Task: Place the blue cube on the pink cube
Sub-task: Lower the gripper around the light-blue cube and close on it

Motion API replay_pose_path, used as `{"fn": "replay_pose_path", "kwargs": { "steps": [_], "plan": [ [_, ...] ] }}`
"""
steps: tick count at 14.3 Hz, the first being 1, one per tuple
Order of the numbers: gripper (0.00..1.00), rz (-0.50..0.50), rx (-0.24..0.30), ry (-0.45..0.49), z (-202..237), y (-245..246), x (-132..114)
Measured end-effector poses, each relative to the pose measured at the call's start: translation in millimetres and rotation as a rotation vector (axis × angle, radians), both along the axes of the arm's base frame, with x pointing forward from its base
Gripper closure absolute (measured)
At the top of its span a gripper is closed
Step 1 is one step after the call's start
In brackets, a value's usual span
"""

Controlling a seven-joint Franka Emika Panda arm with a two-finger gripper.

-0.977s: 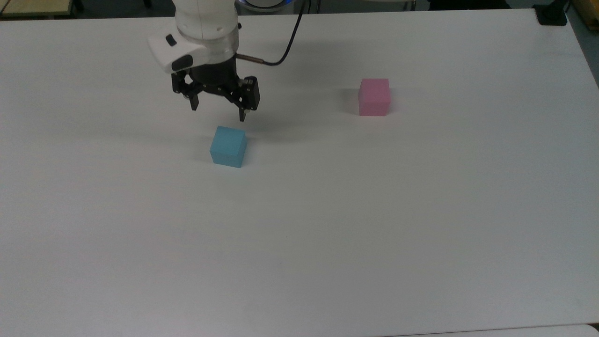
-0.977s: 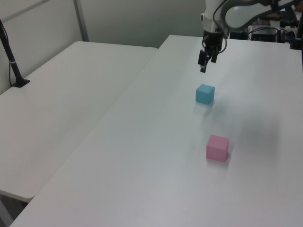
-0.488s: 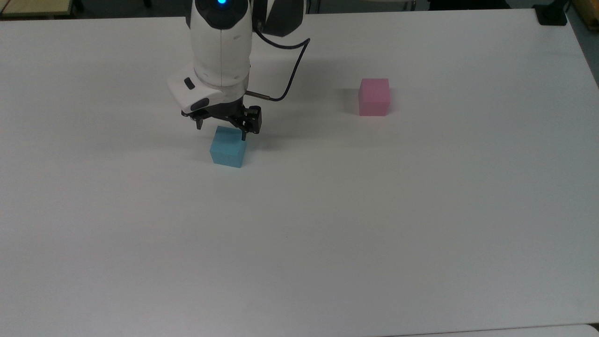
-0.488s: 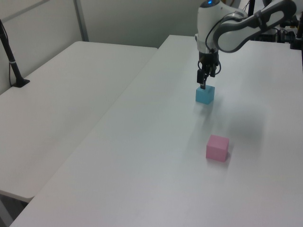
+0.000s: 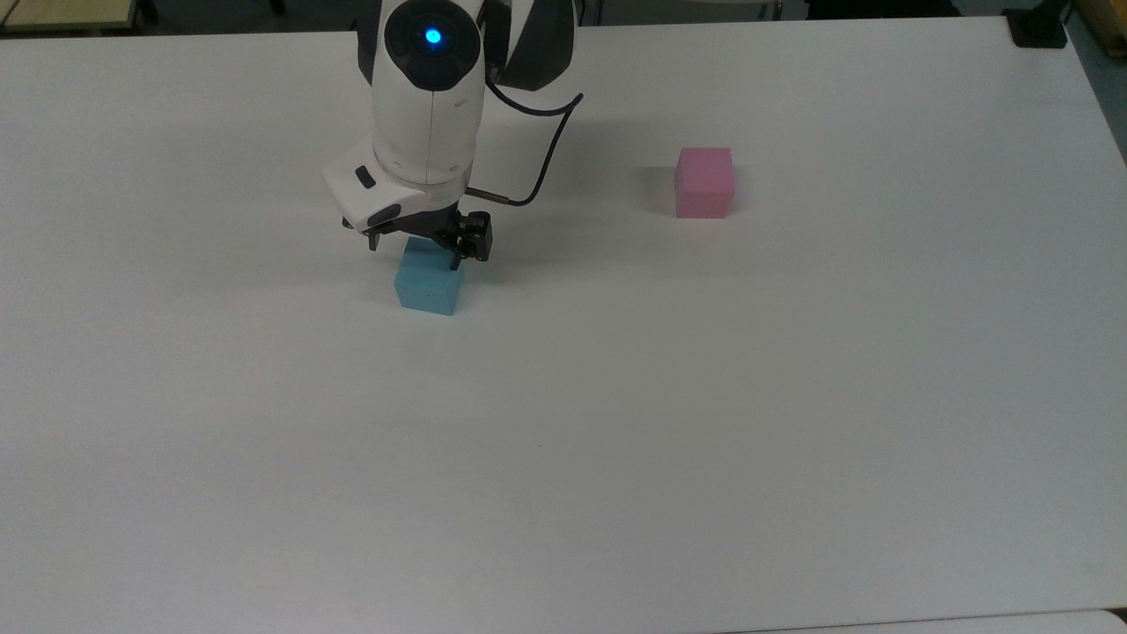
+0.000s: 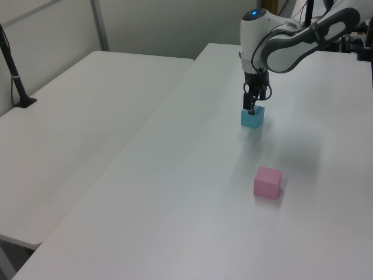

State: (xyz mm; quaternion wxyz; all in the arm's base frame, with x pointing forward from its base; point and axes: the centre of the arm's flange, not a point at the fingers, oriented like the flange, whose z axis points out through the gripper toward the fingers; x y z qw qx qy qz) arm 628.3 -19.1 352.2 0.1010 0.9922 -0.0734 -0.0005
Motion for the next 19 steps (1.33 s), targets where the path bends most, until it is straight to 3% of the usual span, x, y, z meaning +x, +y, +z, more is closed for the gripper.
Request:
{"fn": "replay_pose_path", "kwargs": {
  "steps": [19],
  "plan": [
    [0.01,-0.031,0.001,0.006,-12,12,2]
  ]
}}
